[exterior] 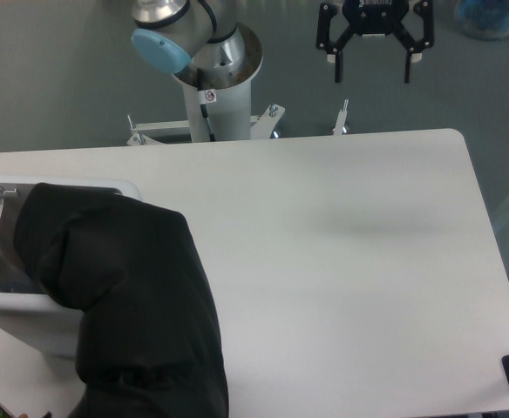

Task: Open the trash can

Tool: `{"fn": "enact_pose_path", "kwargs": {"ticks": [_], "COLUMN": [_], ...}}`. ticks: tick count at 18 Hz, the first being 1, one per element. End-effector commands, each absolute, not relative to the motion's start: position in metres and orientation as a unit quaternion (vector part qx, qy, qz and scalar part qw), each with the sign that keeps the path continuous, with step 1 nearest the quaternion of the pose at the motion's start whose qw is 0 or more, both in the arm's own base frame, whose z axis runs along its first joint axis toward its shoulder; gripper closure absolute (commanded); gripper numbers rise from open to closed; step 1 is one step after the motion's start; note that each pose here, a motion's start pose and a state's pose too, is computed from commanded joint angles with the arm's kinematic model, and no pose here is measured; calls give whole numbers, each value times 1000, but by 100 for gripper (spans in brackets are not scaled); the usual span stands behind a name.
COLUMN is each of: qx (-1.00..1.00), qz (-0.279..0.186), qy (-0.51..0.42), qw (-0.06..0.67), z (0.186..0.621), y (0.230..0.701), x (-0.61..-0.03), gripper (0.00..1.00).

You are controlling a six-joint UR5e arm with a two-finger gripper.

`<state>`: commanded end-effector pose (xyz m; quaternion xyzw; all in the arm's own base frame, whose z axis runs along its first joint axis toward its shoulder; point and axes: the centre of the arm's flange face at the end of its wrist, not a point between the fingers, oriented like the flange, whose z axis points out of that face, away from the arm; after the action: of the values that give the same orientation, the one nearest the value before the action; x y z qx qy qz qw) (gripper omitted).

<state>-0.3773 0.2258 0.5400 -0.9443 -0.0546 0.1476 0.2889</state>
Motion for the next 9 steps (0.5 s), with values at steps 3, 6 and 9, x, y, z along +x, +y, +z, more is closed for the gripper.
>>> {"fn": "enact_pose_path", "kwargs": {"ticks": [3, 6, 9], "qx": [-943, -943, -943], "qz": [145, 146, 147], "qy": [-59, -62, -62], "qw": [294, 294, 294], "z": [540, 540, 541], "y": [222, 221, 220], "x": [-379, -380, -379], "gripper": [0, 0, 0]}}
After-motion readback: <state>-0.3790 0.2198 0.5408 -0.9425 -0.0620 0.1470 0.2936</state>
